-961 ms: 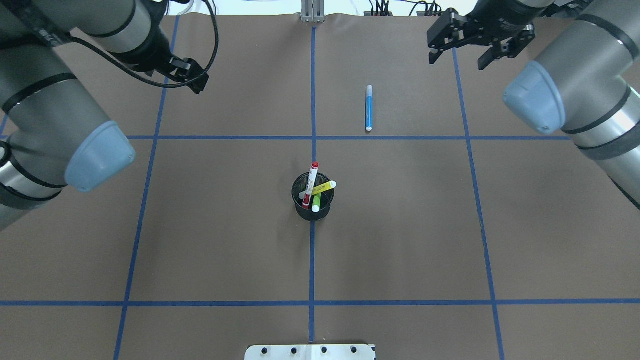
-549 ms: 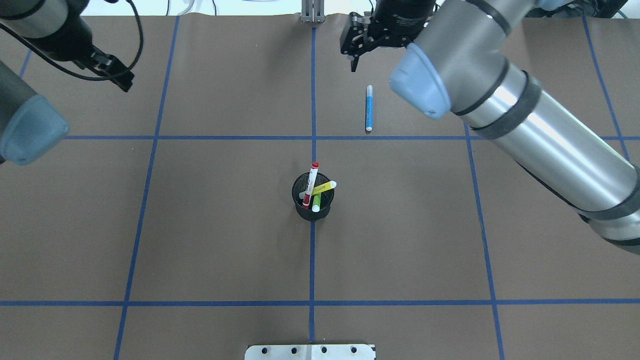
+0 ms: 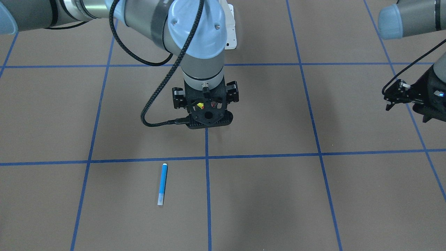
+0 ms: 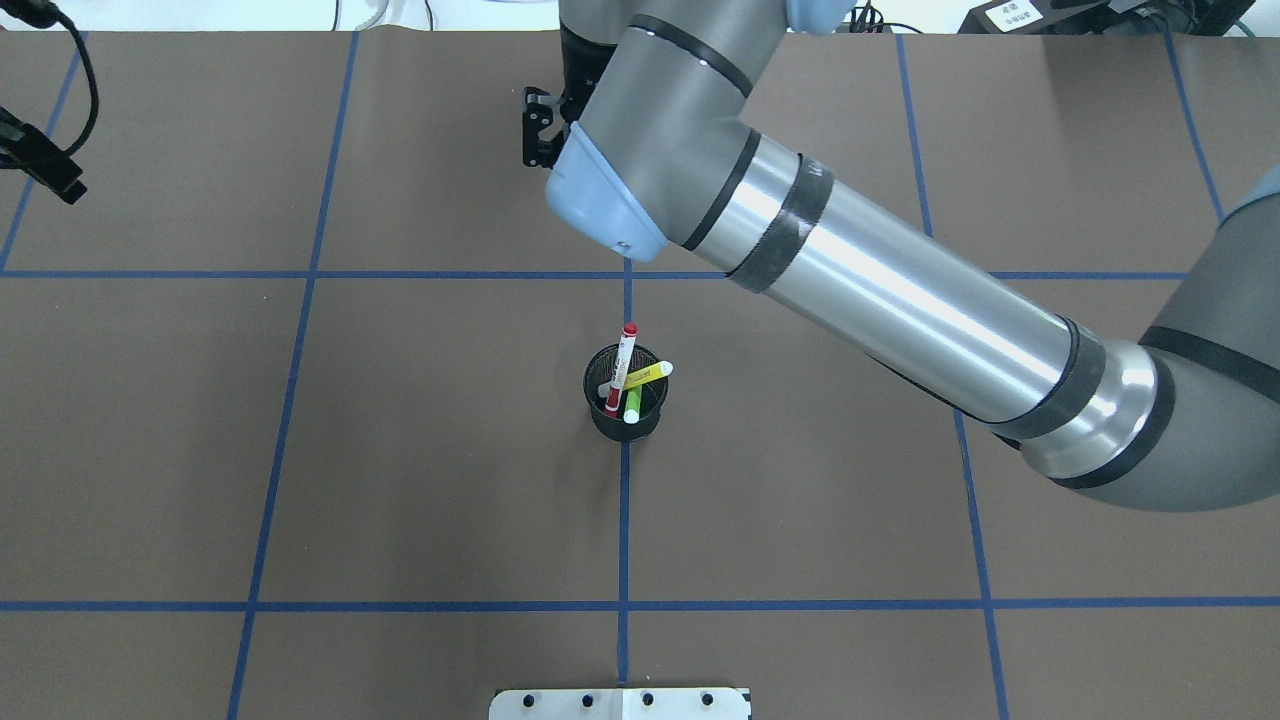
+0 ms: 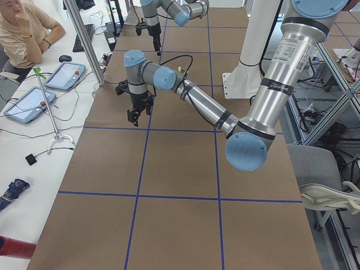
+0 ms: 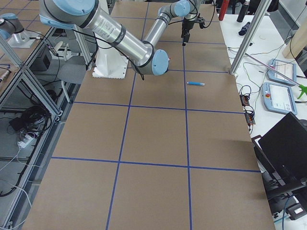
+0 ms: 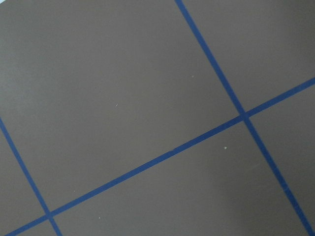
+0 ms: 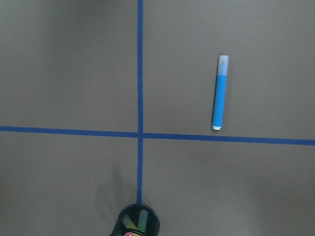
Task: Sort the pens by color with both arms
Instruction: 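Withdraw the left arm while the right gripper moves toward the cup, then lower the right gripper onto the red-capped white marker in the cup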
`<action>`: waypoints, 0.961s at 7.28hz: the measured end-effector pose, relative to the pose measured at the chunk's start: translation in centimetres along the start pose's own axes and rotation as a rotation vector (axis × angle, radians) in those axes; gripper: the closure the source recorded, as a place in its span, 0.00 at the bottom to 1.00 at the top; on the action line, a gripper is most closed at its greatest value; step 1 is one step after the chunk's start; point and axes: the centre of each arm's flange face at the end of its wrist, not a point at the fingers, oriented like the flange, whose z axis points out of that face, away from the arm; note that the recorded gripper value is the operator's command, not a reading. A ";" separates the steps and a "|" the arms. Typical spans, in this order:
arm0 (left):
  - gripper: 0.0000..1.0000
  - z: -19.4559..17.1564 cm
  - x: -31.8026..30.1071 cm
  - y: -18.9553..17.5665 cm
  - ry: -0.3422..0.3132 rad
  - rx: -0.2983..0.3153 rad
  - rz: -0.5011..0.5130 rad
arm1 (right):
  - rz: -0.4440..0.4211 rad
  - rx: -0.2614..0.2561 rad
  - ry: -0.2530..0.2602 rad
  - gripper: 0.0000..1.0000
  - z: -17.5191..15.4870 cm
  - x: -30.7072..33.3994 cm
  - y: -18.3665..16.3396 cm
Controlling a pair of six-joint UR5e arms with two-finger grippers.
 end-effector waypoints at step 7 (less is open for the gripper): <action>0.00 -1.2 -0.4 0.6 -0.008 0.024 0.011 | -0.092 -0.148 0.019 0.51 10.4 -0.2 1.7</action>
